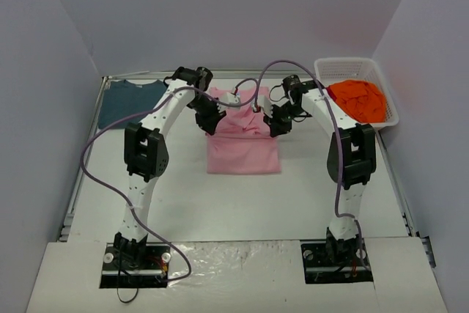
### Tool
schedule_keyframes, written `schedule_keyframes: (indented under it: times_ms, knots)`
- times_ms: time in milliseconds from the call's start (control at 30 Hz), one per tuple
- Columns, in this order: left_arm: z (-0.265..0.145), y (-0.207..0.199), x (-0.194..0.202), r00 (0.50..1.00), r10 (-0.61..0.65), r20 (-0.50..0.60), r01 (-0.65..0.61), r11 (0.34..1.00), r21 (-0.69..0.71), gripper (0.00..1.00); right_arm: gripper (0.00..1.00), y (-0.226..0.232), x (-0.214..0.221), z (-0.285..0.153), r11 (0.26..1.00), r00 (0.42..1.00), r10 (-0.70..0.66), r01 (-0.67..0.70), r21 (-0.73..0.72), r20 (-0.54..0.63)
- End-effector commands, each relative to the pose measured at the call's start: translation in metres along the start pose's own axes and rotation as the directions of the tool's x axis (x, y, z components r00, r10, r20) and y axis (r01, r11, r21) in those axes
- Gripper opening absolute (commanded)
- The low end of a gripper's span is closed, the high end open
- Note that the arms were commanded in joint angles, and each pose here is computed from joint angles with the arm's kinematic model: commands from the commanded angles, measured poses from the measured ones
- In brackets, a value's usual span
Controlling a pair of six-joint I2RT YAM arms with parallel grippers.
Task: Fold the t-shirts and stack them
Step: Fold the folded rectangular tshirt in 1/3 of the way
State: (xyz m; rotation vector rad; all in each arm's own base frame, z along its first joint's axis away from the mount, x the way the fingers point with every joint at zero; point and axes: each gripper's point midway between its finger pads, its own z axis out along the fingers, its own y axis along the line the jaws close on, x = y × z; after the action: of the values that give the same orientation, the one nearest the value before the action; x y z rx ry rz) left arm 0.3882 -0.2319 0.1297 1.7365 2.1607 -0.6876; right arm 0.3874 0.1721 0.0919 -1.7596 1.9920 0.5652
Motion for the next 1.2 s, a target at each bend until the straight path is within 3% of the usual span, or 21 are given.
schedule_keyframes:
  times_ms: [0,33,67,100,133,167,200,300,400,600,800,833,900,967,1000,1167]
  knots:
    - [-0.014,-0.022,0.008,0.998,0.033,-0.055,-0.029,0.997,0.069,0.02,0.00,-0.005,0.009,0.002,0.999,0.999,0.032,-0.032,-0.012,-0.039]
    - [-0.013,-0.020,0.009,0.998,0.032,-0.060,-0.028,0.997,0.065,0.02,0.02,-0.008,0.009,0.002,0.999,0.999,0.032,-0.033,-0.010,-0.039]
    - [-0.010,-0.014,0.010,0.997,0.031,-0.066,-0.028,0.998,0.049,0.02,0.19,-0.014,0.010,0.006,0.999,0.999,0.036,-0.037,-0.010,-0.036]
    - [-0.010,-0.008,0.010,0.997,0.030,-0.065,-0.028,0.999,0.033,0.05,0.26,-0.017,0.009,0.008,0.999,0.999,0.038,-0.038,-0.009,-0.030]
    - [-0.006,0.002,0.007,0.998,0.038,-0.054,-0.038,0.999,-0.001,0.24,0.35,-0.022,0.013,0.015,0.998,0.998,0.054,-0.054,-0.018,-0.027]
    - [-0.005,0.005,0.011,0.997,0.025,-0.070,-0.025,1.000,-0.007,0.35,0.44,-0.028,0.011,0.016,0.999,0.998,0.052,-0.052,-0.013,-0.018]
    - [-0.004,0.022,0.008,0.997,0.024,-0.070,-0.029,0.997,-0.078,0.41,0.46,-0.044,0.001,0.012,0.998,0.998,0.055,-0.055,0.028,0.011]
    - [-0.014,0.054,-0.012,1.000,0.022,-0.013,-0.024,0.978,-0.206,0.46,0.48,-0.075,-0.009,0.008,0.993,0.996,0.085,-0.088,0.085,0.041]
    - [-0.027,0.061,-0.031,0.999,0.031,0.034,-0.021,0.968,-0.250,0.55,0.47,-0.089,-0.015,-0.003,0.986,0.994,0.099,-0.105,0.133,0.048]
    - [-0.064,0.028,-0.059,0.992,0.090,0.093,-0.059,0.954,-0.295,0.65,0.47,-0.069,-0.032,-0.044,0.978,0.995,0.073,-0.084,0.189,0.064]
    - [-0.069,-0.044,-0.030,0.981,0.187,0.051,-0.159,0.927,-0.340,0.67,0.46,0.006,-0.034,-0.077,0.986,0.994,0.044,-0.060,0.155,0.103]
    - [-0.043,-0.046,-0.003,0.986,0.168,-0.015,-0.163,0.923,-0.348,0.67,0.47,0.023,-0.023,-0.069,0.990,0.992,0.072,-0.084,0.113,0.100]
    - [-0.037,-0.070,0.001,0.972,0.232,-0.039,-0.229,0.898,-0.376,0.68,0.47,0.041,-0.023,-0.076,0.990,0.991,0.071,-0.083,0.111,0.112]
    - [-0.023,-0.077,0.009,0.963,0.265,-0.059,-0.265,0.874,-0.408,0.69,0.47,0.060,-0.010,-0.069,0.991,0.990,0.098,-0.106,0.078,0.101]
    - [-0.004,-0.086,0.031,0.960,0.255,-0.116,-0.280,0.876,-0.392,0.69,0.47,0.066,-0.008,-0.069,0.991,0.990,0.098,-0.106,0.077,0.100]
    - [0.017,-0.090,0.044,0.950,0.288,-0.117,-0.309,0.833,-0.459,0.70,0.46,0.086,-0.002,-0.067,0.987,0.984,0.142,-0.148,0.053,0.109]
